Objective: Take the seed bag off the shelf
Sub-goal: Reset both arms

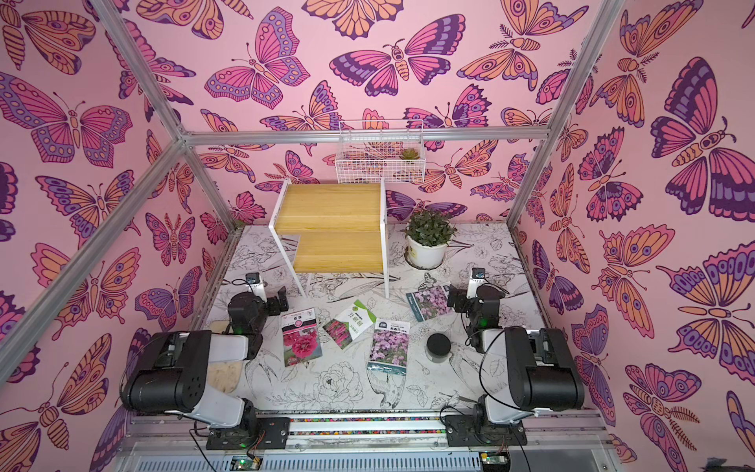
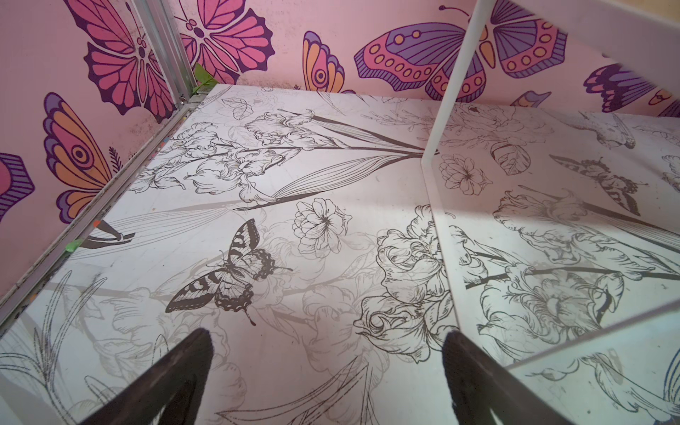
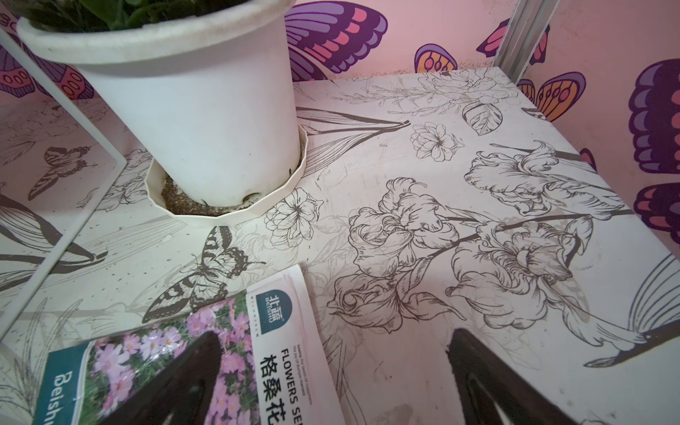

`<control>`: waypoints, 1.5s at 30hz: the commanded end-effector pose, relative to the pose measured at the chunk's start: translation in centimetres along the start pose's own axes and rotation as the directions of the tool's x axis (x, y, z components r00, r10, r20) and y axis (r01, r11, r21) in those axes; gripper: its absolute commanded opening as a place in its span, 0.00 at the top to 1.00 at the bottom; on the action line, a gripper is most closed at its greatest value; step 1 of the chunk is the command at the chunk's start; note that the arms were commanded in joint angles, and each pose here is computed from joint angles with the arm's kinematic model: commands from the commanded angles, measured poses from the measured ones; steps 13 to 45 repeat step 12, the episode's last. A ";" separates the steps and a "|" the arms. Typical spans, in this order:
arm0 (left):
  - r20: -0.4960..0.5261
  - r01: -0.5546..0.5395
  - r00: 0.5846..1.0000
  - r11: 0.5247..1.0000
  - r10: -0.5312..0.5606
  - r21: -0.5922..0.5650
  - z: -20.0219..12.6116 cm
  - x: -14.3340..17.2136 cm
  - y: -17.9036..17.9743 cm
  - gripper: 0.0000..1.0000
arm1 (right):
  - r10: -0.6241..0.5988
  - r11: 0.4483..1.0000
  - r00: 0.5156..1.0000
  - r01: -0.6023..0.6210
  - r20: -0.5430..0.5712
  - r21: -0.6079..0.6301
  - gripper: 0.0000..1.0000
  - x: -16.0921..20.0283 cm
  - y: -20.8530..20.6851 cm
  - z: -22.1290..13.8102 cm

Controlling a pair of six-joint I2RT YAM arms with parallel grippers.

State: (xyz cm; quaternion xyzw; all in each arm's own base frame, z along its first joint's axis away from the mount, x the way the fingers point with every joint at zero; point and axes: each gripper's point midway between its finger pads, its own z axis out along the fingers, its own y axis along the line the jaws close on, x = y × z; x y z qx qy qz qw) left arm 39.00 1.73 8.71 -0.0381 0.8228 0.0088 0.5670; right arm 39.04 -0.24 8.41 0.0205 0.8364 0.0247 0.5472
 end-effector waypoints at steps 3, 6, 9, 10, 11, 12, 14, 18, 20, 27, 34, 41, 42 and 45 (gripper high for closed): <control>0.012 -0.010 1.000 1.000 0.010 -0.015 0.0 -0.2 0.2 0.00 | -0.013 1.000 0.999 0.013 0.031 0.010 0.01 -1.1 0.0 0.1; 0.013 -0.010 1.000 1.000 0.010 -0.015 0.0 -0.2 0.2 0.00 | -0.013 1.000 0.999 0.013 0.030 0.010 0.01 -1.1 0.0 0.1; 0.013 -0.011 1.000 1.000 0.011 -0.016 0.0 -0.2 0.2 0.00 | -0.013 1.000 0.999 0.013 0.030 0.010 0.01 -1.1 0.0 0.1; 0.012 -0.010 1.000 1.000 0.010 -0.015 0.0 -0.2 0.2 0.00 | -0.012 1.000 0.999 0.012 0.031 0.010 0.01 -1.1 0.0 0.1; 0.012 -0.010 1.000 1.000 0.010 -0.015 0.0 -0.2 0.2 0.00 | -0.012 1.000 0.999 0.012 0.031 0.010 0.01 -1.1 0.0 0.1; 0.011 -0.010 1.000 1.000 0.010 -0.015 0.0 -0.2 0.2 0.00 | -0.012 1.000 0.999 0.012 0.032 0.010 0.01 -1.1 0.0 0.1; 0.011 -0.010 1.000 1.000 0.010 -0.015 0.0 -0.2 0.2 0.00 | -0.012 1.000 0.999 0.012 0.032 0.010 0.01 -1.1 0.0 0.1; 0.011 -0.010 1.000 1.000 0.010 -0.015 0.0 -0.2 0.2 0.00 | -0.012 1.000 0.999 0.012 0.032 0.010 0.01 -1.1 0.0 0.1; 0.011 -0.010 1.000 1.000 0.010 -0.015 0.0 -0.2 0.2 0.00 | -0.012 1.000 0.999 0.012 0.032 0.010 0.01 -1.1 0.0 0.1; 0.011 -0.010 1.000 1.000 0.010 -0.015 0.0 -0.2 0.2 0.00 | -0.012 1.000 0.999 0.012 0.032 0.010 0.01 -1.1 0.0 0.1; 0.011 -0.010 1.000 1.000 0.010 -0.015 0.0 -0.2 0.2 0.00 | -0.012 1.000 0.999 0.012 0.032 0.010 0.01 -1.1 0.0 0.1; 0.011 -0.010 1.000 1.000 0.010 -0.015 0.0 -0.2 0.2 0.00 | -0.012 1.000 0.999 0.012 0.032 0.010 0.01 -1.1 0.0 0.1; 0.011 -0.010 1.000 1.000 0.010 -0.015 0.0 -0.2 0.2 0.00 | -0.012 1.000 0.999 0.012 0.032 0.010 0.01 -1.1 0.0 0.1; 0.011 -0.010 1.000 1.000 0.010 -0.015 0.0 -0.2 0.2 0.00 | -0.012 1.000 0.999 0.012 0.032 0.010 0.01 -1.1 0.0 0.1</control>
